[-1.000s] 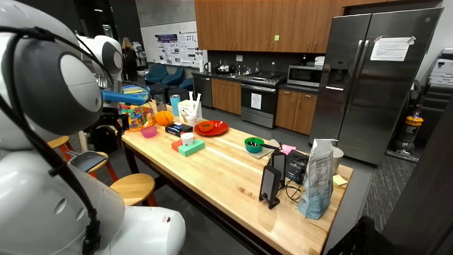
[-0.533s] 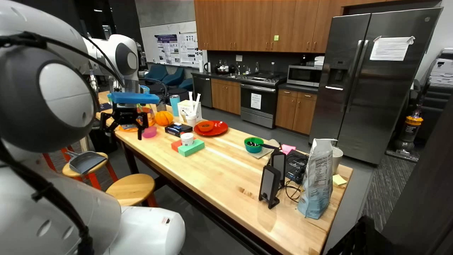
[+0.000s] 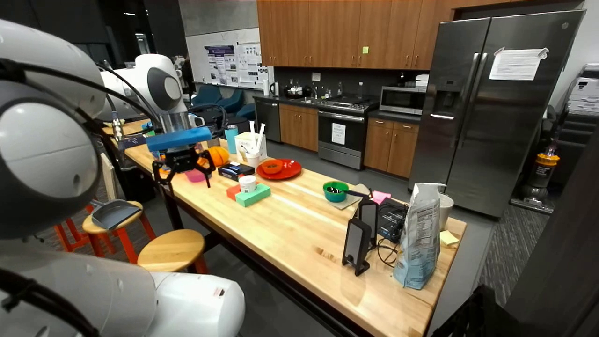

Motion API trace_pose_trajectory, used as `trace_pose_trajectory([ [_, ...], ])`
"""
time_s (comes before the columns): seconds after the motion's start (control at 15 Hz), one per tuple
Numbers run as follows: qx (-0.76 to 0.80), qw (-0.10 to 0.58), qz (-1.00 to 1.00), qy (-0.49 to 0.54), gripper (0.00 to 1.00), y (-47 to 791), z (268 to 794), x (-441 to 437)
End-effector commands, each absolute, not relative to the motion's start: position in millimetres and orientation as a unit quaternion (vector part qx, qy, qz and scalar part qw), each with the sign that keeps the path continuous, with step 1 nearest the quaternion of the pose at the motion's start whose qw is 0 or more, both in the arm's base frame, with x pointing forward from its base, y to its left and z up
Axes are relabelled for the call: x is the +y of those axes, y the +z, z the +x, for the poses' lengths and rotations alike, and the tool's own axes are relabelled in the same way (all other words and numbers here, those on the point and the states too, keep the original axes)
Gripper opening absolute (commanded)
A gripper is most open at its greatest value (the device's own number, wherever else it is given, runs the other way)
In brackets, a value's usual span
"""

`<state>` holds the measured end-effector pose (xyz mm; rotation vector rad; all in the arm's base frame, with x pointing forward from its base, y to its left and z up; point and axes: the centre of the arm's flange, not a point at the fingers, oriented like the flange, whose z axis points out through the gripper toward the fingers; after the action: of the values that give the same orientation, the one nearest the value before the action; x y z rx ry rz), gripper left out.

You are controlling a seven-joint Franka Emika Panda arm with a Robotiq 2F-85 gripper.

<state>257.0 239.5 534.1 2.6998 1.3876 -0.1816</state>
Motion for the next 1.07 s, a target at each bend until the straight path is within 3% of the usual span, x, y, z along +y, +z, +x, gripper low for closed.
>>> trace_pose_trajectory([
  [0.0,0.370,0.082,0.924,-0.040,1.00,531,240,238],
  [0.6,0.186,0.079,0.979,-0.028,1.00,529,229,252],
  [1.0,0.149,0.011,0.988,-0.045,1.00,532,224,261],
])
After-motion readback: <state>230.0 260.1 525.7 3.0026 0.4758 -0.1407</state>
